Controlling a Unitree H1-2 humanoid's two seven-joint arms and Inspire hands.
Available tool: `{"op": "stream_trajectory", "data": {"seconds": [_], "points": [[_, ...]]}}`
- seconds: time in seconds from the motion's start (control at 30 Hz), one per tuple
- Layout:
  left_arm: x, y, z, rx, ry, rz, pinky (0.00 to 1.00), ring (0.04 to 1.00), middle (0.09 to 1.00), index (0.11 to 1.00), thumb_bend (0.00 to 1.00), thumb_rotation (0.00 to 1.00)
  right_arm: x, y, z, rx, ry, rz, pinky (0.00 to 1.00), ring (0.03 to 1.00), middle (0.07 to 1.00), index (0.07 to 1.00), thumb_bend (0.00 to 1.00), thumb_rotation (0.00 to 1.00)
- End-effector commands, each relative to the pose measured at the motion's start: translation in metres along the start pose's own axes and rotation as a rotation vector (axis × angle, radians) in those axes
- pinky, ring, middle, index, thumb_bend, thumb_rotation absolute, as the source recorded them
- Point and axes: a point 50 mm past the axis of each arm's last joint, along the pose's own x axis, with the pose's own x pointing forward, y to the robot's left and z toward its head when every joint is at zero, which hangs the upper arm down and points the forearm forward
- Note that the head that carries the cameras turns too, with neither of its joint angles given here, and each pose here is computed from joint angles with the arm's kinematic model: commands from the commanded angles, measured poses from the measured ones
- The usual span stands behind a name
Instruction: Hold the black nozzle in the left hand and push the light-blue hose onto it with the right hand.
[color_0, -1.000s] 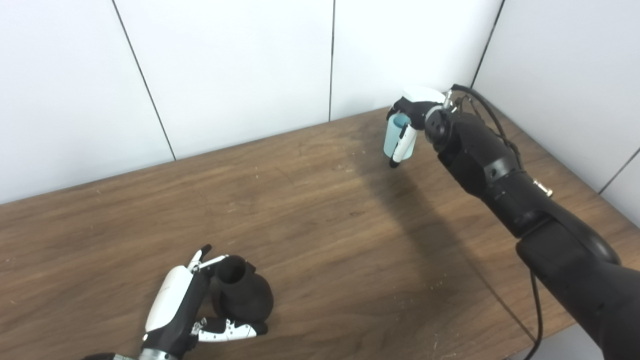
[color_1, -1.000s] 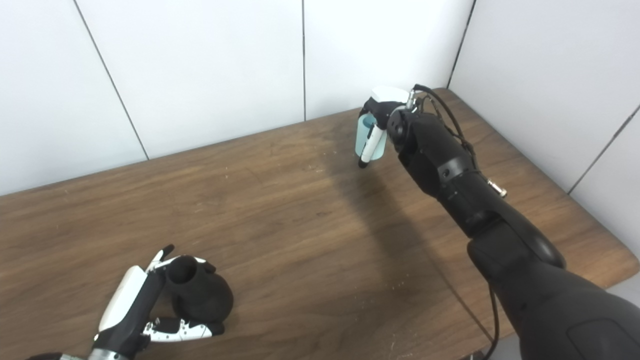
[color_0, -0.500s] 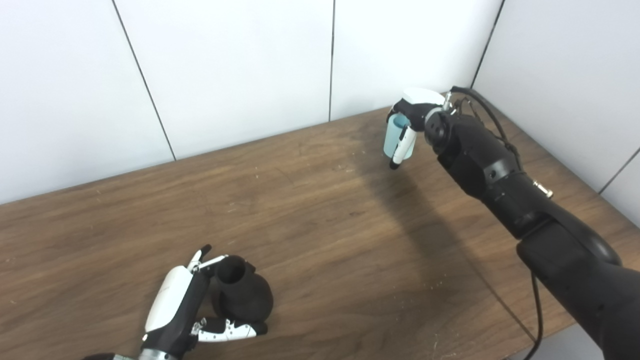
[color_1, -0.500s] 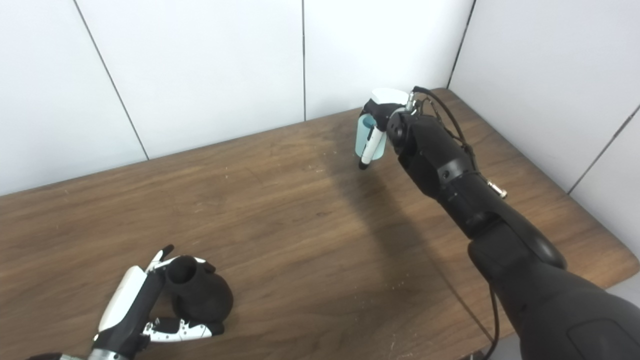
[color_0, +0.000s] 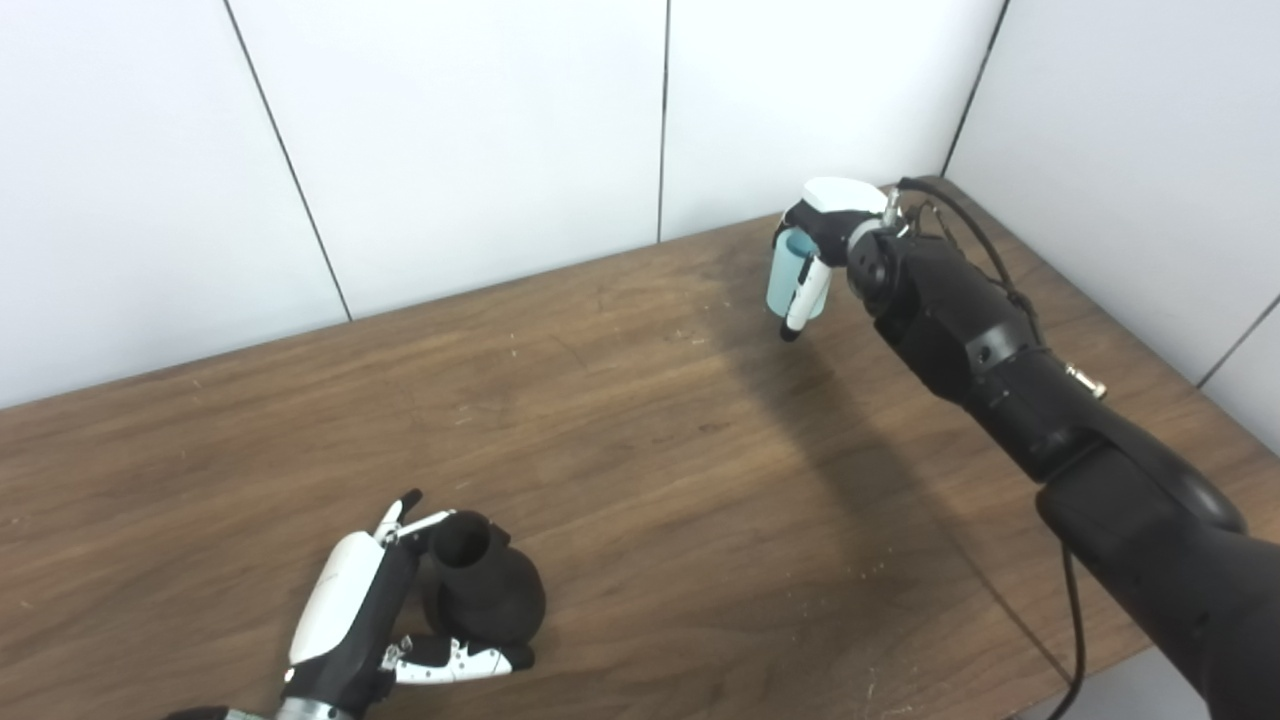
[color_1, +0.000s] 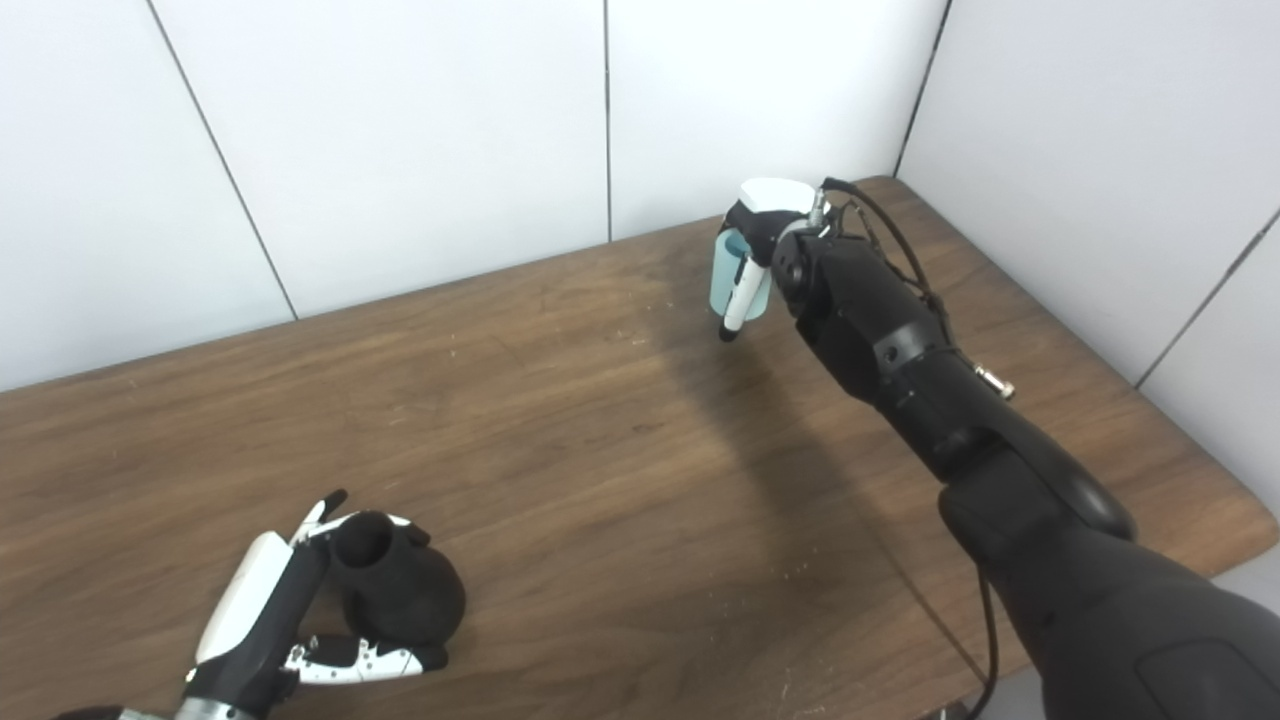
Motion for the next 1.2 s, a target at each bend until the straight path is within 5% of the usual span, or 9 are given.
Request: {"op": "stream_trajectory", "data": {"seconds": [0.0,0.27,0.33,0.43,1.17], "points": [[-0.033,-0.019,-0.042,0.050,0.230,-0.141,1.00,0.628,0.499,0.489,0.52,0.00,0.001,-0.029,-0.004,-0.015,-0.002,-0.085,0.55,0.637,0.707,0.715,0.83,0.00],[-0.033,-0.014,-0.043,0.051,0.234,-0.135,1.00,0.640,0.501,0.487,0.52,0.00,0.002,-0.026,-0.006,-0.036,-0.017,-0.104,0.49,0.550,0.627,0.634,0.78,0.00],[-0.033,-0.014,-0.043,0.047,0.234,-0.135,1.00,0.641,0.502,0.487,0.52,0.00,0.001,-0.026,-0.006,-0.035,-0.028,-0.113,0.45,0.471,0.524,0.580,0.58,0.00],[-0.034,-0.015,-0.042,0.043,0.234,-0.133,1.00,0.643,0.501,0.487,0.52,0.00,0.000,-0.026,-0.006,-0.031,-0.054,-0.142,0.34,0.436,0.492,0.541,0.51,0.00],[-0.032,-0.016,-0.039,0.041,0.238,-0.129,1.00,0.640,0.500,0.488,0.52,0.00,-0.022,-0.040,0.004,-0.067,-0.182,-0.269,0.33,0.420,0.490,0.508,0.50,0.00]]}}
